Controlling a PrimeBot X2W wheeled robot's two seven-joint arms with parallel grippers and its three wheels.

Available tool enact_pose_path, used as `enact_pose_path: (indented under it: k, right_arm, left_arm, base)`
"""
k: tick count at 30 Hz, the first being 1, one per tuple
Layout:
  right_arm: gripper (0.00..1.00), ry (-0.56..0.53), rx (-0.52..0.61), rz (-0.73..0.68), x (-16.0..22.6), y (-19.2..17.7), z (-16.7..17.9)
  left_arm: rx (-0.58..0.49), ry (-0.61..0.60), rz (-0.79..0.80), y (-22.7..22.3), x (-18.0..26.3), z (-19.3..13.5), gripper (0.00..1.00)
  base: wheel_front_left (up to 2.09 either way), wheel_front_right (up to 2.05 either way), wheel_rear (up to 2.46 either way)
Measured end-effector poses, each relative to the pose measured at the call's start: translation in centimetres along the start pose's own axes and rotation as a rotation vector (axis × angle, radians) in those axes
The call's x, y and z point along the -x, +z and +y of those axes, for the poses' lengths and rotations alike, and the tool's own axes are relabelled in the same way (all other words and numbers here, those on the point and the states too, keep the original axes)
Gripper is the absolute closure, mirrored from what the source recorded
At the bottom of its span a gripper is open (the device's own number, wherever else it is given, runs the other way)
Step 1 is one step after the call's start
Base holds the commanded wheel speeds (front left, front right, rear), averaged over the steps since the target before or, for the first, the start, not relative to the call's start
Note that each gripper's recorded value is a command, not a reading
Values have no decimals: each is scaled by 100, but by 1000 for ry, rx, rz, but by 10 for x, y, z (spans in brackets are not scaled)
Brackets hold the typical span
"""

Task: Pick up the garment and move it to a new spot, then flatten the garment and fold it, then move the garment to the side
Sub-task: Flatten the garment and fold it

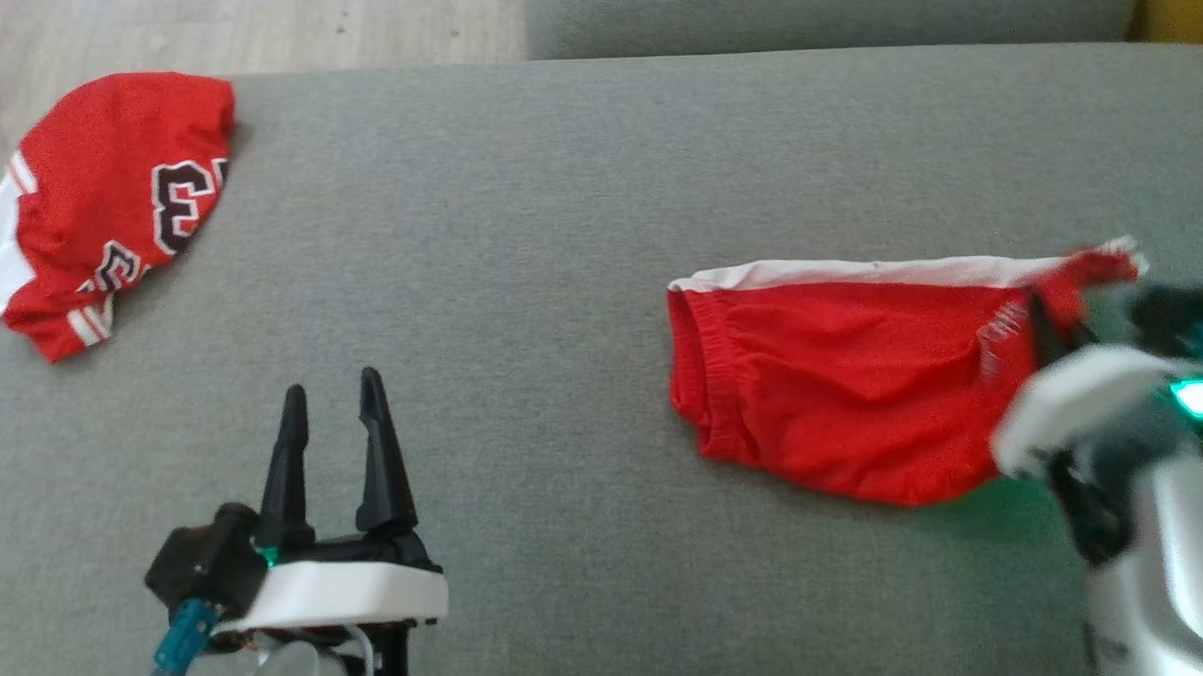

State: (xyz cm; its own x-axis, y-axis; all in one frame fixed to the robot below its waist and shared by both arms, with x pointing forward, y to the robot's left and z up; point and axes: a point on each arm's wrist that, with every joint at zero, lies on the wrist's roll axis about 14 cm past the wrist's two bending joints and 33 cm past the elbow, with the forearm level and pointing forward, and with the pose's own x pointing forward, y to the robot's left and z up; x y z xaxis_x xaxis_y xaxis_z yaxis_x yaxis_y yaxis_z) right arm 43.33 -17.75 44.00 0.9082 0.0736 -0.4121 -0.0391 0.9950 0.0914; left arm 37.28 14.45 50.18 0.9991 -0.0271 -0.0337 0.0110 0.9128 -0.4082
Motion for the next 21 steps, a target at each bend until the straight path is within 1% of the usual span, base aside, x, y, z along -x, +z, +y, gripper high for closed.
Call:
enact_pose_path:
  k: [4, 6, 9, 11, 13, 16, 21]
  right_arm:
    - [100, 200, 89, -85, -8, 36, 74]
    - [100, 308, 140, -92, -5, 40, 114]
    - [100, 448, 241, -18, 7, 16, 164]
    - [100, 509, 297, 41, 16, -3, 184]
    - [100, 541, 334, 88, 21, -20, 191]
    - [100, 529, 359, 131, 23, -35, 179]
    - [100, 506, 361, 134, 25, -37, 168]
  left_arm:
    - [5, 8, -5, 1, 5, 0, 0]
    - [8, 15, -12, 3, 8, 1, 0]
    - [8, 27, -22, 6, 11, 5, 0]
    - [8, 36, -29, 8, 13, 7, 0]
    - [6, 43, -35, 10, 15, 9, 0]
    - [4, 51, -38, 10, 19, 12, 0]
    - [7, 52, -33, 8, 21, 11, 0]
  base:
    - [0, 0, 0]
    - [0, 0, 0]
    - [0, 0, 0]
    - [0, 0, 0]
    - [0, 0, 0]
    - [0, 0, 0]
    - [0, 0, 0]
